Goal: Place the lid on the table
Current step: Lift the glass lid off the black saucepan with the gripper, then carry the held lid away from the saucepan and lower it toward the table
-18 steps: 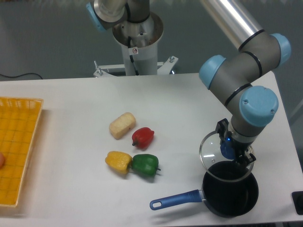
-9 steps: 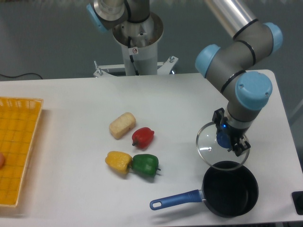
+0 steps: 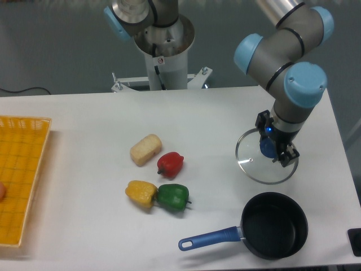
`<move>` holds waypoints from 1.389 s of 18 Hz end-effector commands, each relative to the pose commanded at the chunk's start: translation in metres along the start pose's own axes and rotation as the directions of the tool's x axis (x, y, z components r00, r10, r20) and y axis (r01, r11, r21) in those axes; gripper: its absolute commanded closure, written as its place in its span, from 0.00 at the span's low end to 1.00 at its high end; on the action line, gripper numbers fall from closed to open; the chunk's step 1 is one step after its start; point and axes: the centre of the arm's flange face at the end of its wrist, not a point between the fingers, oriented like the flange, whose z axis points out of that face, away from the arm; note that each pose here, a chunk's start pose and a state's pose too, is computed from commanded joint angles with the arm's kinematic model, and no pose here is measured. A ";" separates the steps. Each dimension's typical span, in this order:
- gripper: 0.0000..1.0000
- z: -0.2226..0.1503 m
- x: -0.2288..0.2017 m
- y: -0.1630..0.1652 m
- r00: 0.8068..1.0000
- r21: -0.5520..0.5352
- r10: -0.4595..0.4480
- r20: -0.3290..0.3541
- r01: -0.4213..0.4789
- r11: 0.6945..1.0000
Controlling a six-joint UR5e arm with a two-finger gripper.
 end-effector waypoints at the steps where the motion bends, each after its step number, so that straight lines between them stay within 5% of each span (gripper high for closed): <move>1: 0.48 0.003 0.005 0.006 1.000 -0.003 -0.011 0.018 0.011 1.000; 25: 0.48 0.052 0.042 0.015 1.000 -0.007 0.023 0.020 -0.023 1.000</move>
